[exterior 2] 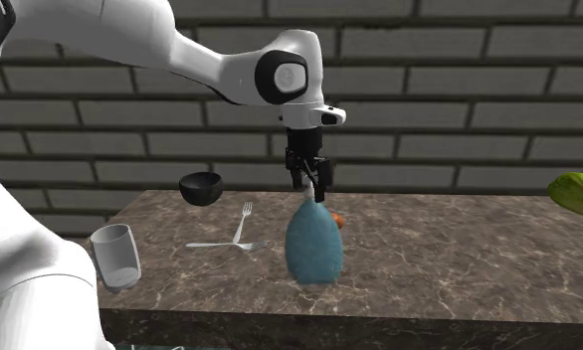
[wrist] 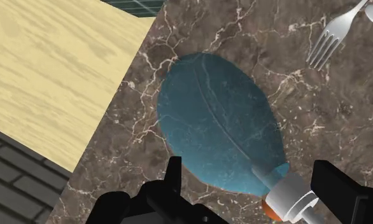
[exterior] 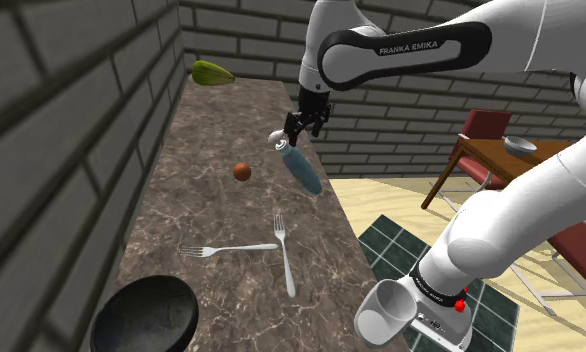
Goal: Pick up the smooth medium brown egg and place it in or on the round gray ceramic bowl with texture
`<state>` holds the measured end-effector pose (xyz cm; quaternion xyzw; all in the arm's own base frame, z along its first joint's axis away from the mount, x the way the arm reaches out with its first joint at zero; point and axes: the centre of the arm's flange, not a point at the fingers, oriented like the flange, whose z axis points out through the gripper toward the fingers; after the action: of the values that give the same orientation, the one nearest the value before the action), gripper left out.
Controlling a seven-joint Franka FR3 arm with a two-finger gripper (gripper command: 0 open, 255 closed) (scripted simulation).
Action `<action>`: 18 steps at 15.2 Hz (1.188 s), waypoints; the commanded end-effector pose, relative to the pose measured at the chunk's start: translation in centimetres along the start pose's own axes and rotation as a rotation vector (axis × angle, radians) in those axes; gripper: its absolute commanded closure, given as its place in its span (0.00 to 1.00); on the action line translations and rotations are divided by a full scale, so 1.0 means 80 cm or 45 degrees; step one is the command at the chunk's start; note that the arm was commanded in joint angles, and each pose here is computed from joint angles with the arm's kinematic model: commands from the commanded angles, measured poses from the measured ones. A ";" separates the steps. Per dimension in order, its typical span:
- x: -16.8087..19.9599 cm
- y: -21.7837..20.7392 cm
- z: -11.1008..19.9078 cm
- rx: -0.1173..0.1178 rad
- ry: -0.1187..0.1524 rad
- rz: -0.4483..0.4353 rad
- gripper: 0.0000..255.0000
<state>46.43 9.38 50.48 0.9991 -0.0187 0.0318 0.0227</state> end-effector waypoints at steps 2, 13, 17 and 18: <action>0.028 -0.027 0.031 -0.006 -0.004 0.004 0.00; 0.144 -0.118 0.143 -0.032 -0.019 0.016 0.00; 0.180 -0.146 0.178 -0.041 -0.024 0.020 0.00; 0.180 -0.146 0.185 -0.041 -0.024 0.020 0.00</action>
<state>61.88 19.61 36.59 0.9987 -0.0268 0.0222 0.0379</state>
